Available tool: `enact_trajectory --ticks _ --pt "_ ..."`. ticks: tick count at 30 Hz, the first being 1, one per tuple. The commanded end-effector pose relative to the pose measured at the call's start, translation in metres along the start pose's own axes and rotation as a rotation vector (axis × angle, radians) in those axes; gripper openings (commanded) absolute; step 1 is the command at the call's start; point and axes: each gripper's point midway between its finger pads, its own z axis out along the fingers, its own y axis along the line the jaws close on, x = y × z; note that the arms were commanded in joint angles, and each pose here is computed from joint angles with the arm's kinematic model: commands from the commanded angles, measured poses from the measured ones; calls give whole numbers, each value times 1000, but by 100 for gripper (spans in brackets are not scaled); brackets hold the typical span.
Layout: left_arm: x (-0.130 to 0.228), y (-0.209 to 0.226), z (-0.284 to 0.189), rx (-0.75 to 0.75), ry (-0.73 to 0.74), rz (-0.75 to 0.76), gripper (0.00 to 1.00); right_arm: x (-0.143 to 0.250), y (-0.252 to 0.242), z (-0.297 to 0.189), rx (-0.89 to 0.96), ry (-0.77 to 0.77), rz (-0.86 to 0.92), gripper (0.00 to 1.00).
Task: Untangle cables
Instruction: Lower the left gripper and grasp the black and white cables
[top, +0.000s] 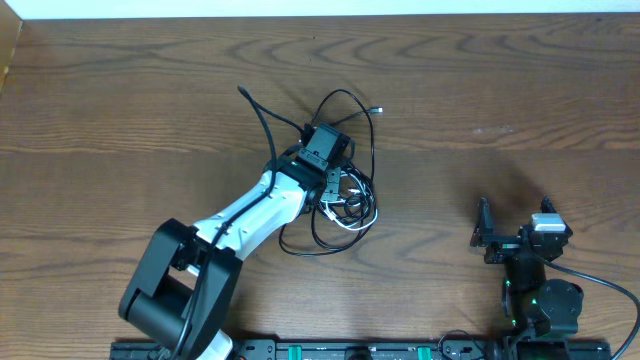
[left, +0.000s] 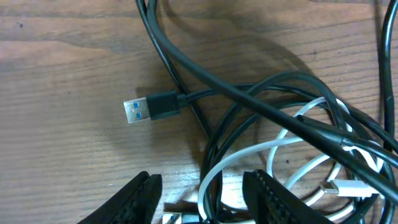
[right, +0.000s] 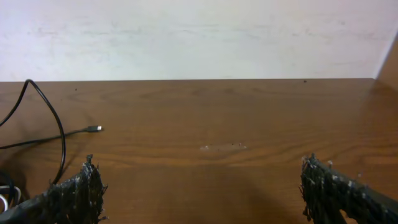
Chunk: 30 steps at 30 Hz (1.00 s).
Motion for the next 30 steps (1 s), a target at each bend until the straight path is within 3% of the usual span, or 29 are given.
enact_trajectory --ticks 1,10,20,30 --pt "-7 1 1 -14 -24 12 46 1 3 0 -12 0 -12 99" --pt "-5 0 11 -16 -17 12 46 1 3 0 -12 0 -12 99" --pt "1 1 19 -27 7 17 15 1 3 0 -12 0 -12 99" --pt "-32 -4 -34 33 -136 -10 13 1 3 0 -12 0 -12 99"
